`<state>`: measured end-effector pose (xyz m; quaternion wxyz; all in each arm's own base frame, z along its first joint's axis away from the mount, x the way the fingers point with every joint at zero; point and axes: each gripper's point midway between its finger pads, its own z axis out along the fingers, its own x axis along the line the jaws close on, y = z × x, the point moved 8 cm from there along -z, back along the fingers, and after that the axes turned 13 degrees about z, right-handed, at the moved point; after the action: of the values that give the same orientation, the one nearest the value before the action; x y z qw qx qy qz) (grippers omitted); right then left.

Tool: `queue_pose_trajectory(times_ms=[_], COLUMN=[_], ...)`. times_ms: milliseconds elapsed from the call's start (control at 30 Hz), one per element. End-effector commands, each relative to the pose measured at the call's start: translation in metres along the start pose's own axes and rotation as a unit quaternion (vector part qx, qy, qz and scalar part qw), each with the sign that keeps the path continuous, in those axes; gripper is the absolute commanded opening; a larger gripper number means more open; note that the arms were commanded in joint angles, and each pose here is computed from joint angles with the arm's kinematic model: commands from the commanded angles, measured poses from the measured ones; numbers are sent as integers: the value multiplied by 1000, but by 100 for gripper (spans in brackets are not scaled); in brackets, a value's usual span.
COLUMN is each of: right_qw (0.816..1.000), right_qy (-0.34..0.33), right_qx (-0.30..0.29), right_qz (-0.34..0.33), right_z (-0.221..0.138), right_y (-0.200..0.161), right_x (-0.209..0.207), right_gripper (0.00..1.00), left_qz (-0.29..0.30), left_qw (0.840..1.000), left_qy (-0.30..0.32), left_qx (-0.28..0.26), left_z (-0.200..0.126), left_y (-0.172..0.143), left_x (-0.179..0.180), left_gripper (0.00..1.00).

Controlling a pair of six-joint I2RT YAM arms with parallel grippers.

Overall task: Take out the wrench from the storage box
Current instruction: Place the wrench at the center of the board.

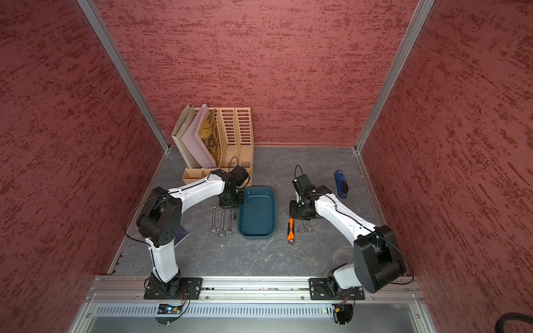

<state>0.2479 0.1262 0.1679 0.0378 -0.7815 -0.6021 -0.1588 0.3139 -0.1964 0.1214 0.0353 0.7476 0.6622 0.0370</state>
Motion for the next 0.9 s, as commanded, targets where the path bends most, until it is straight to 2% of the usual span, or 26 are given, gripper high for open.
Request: queue_pose_trajectory(times_ms=[0, 233, 267, 333, 367, 400, 533, 633, 733, 800, 867], right_qw=[1000, 1000, 1000, 1000, 1000, 1000, 998, 993, 982, 970, 956], right_qy=[10, 4, 2, -2, -3, -6, -10, -18, -38, -40, -44], right_qx=[-7, -9, -11, -18, -23, -27, -62, -111, -180, -236, -284], right_qz=[-5, -7, -7, -11, -12, -14, -21, -28, -34, -43, -52], right_z=[-7, -8, -9, -13, -15, -17, -30, -40, -50, -54, -55], right_y=[4, 4, 5, 6, 7, 8, 15, 25, 40, 53, 64], right_x=[7, 5, 5, 5, 6, 6, 8, 9, 10, 10, 8], right_gripper=[34, 34, 34, 35, 35, 35, 38, 45, 56, 61, 64], left_qz=[-8, -1, -2, -2, -3, -3, -9, -14, -20, -36, -53], left_qw=[1000, 1000, 1000, 1000, 1000, 1000, 998, 993, 977, 958, 933], left_qy=[-10, -3, -3, 2, 5, 8, 16, 30, 23, 14, 10], left_qx=[-3, 8, 7, 2, -3, -12, -55, -118, -210, -283, -355], left_z=[14, 21, 19, 11, 7, -1, -32, -61, -93, -115, -134], left_y=[3, 0, 0, -1, -1, 0, 2, 7, 11, 8, 3], left_x=[-5, -3, -2, 0, 1, 3, 16, 31, 50, 69, 89], left_gripper=[12, 14, 17, 36, 42, 45, 45, 43, 44, 48, 61])
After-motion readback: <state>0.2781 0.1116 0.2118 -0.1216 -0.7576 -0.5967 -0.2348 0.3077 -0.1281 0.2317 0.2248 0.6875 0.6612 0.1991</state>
